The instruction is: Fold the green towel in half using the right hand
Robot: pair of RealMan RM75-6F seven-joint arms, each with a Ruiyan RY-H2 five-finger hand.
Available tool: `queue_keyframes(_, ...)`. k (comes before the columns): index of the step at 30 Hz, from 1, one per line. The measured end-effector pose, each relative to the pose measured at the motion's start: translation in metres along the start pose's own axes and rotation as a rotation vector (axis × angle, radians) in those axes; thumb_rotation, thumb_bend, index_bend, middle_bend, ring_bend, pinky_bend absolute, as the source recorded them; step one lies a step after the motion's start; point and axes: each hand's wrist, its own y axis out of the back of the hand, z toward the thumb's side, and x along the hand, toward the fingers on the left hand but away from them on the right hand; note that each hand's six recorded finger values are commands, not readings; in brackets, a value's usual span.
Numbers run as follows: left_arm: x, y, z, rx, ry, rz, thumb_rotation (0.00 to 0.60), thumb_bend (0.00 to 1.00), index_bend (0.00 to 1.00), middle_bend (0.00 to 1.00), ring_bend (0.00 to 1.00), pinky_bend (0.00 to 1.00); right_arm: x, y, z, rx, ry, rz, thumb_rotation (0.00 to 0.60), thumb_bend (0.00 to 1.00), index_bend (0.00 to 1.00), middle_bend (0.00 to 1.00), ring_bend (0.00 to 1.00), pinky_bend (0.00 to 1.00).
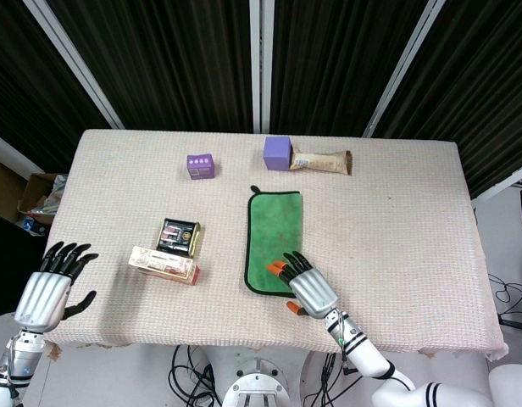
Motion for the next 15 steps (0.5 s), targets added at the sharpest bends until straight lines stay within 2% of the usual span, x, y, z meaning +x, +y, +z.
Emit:
queue_keyframes(10,0.000,0.000,-0.001,0.000,-0.008,0.003,0.600,0.23,0.24,0.14,0.12,0.09,-0.012,-0.020,0.021,0.083,0.017,-0.076,0.600,0.15,0.33,0.18,0.00,0.00)
queue_keyframes(15,-0.002,0.000,-0.006,-0.002,0.002,0.007,0.600,0.23,0.24,0.14,0.12,0.09,-0.012,-0.028,0.019,0.119,-0.001,-0.105,0.600,0.18,0.41,0.20,0.00,0.00)
